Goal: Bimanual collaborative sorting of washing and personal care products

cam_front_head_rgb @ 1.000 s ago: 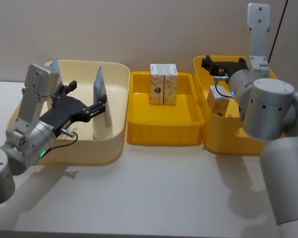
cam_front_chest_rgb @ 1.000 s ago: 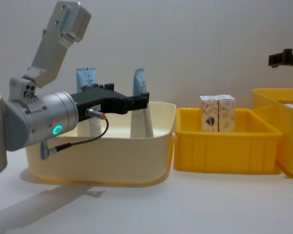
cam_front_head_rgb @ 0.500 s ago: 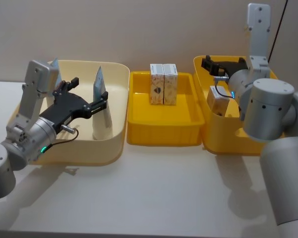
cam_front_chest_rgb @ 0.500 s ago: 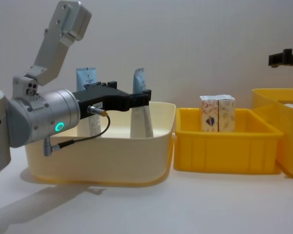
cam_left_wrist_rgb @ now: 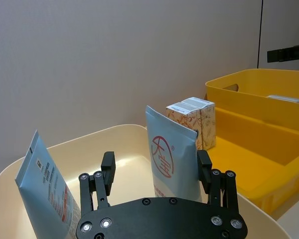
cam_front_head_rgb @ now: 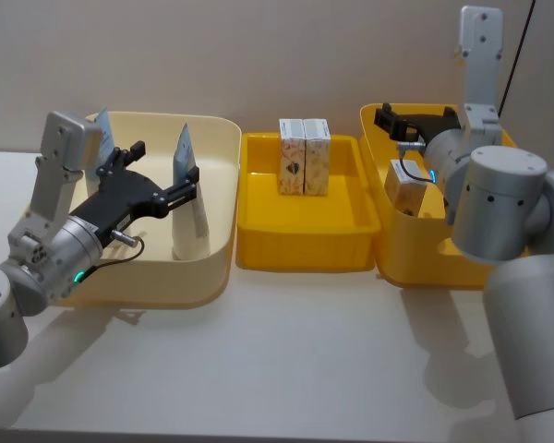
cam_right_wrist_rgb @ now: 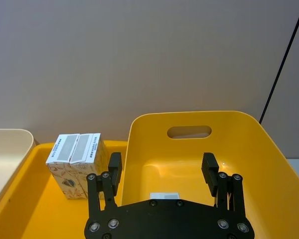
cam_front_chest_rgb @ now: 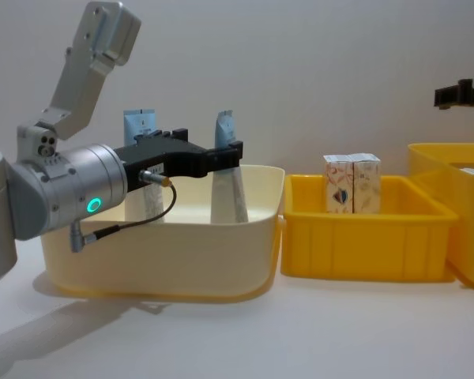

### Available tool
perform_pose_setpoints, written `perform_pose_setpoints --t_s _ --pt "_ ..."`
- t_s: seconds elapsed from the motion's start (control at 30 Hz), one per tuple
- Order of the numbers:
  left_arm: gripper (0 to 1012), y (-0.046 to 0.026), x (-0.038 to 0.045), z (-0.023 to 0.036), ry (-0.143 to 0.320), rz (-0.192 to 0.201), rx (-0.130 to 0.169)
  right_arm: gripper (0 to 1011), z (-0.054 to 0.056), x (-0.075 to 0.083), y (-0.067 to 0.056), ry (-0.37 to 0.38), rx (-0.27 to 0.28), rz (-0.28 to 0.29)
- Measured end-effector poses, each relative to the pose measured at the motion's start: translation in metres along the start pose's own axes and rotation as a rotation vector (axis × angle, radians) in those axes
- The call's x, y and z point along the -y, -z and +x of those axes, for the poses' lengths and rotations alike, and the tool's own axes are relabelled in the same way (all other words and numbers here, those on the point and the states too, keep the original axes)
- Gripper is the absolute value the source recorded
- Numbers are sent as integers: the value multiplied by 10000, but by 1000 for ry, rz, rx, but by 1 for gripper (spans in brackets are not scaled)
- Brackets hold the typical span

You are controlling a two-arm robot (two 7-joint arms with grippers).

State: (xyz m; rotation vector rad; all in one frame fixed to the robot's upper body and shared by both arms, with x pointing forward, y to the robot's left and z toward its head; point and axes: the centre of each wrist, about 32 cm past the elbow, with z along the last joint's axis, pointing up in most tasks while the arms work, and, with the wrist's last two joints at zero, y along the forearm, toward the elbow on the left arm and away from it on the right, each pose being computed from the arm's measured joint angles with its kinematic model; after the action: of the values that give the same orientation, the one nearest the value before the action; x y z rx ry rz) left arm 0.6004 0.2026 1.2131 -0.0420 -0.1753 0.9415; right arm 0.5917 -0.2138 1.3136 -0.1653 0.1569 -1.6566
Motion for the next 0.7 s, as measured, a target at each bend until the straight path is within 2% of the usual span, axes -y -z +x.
perform_pose_setpoints --t_s 0.3,0.47,0.53,0.6,0.7 --pt "1003 16 50 37 25 -2 -7 1001 0 0 0 0 0 0" --pt "1003 14 169 121 73 -3 -5 1001 0 0 0 0 0 0" --pt "1003 12 186 130 79 -3 -4 1001 0 0 0 0 0 0" --pt "1003 1 253 165 103 -2 1 1001 0 0 0 0 0 0" --pt "1003 -8 292 185 117 -2 4 1001 0 0 0 0 0 0"
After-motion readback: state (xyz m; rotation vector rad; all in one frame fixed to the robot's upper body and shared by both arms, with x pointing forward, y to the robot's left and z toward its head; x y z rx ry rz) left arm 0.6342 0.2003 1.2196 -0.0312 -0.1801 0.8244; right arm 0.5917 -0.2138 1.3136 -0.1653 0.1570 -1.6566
